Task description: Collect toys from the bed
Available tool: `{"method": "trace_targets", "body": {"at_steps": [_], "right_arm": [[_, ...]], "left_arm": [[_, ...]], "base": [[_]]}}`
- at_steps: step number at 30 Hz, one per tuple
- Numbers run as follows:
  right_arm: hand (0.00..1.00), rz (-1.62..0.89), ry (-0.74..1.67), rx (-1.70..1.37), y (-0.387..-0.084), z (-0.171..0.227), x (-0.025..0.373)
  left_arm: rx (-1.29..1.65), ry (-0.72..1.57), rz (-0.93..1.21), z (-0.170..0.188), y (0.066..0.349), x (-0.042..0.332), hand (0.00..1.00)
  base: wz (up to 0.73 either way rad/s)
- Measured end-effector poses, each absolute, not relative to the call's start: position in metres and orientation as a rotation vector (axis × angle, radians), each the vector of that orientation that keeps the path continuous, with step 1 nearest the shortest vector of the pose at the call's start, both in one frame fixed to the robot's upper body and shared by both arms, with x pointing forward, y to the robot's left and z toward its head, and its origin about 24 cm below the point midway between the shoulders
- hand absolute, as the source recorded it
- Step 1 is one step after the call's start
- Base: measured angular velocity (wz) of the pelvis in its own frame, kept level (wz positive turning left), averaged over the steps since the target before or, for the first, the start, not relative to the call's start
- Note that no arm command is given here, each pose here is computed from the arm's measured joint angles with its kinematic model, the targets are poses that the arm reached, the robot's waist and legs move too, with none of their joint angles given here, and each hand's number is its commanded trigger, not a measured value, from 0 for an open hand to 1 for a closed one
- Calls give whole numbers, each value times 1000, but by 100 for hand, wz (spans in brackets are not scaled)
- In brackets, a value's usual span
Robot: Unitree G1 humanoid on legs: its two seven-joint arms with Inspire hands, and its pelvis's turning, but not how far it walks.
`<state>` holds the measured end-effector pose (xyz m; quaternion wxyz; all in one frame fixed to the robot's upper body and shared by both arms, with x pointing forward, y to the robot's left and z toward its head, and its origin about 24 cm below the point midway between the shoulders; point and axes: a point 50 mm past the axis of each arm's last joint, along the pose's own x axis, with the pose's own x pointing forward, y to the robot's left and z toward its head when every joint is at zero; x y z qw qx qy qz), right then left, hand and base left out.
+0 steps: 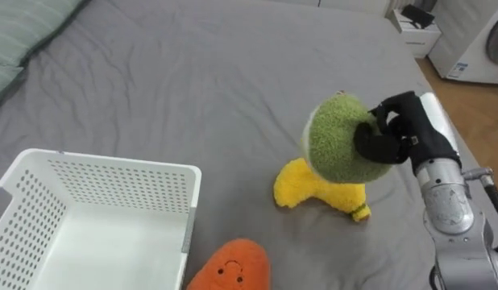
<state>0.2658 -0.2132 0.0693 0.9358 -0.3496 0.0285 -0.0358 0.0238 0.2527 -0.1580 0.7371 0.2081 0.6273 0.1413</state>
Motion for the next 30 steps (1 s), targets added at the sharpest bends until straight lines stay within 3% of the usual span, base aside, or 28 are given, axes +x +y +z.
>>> {"method": "trace_targets", "body": {"at_steps": [30], "right_arm": [[100, 376, -113, -790, -100, 91, 283]], "left_arm": [[478, 1253, 240, -159, 233, 67, 0]], "base": [[6]]}}
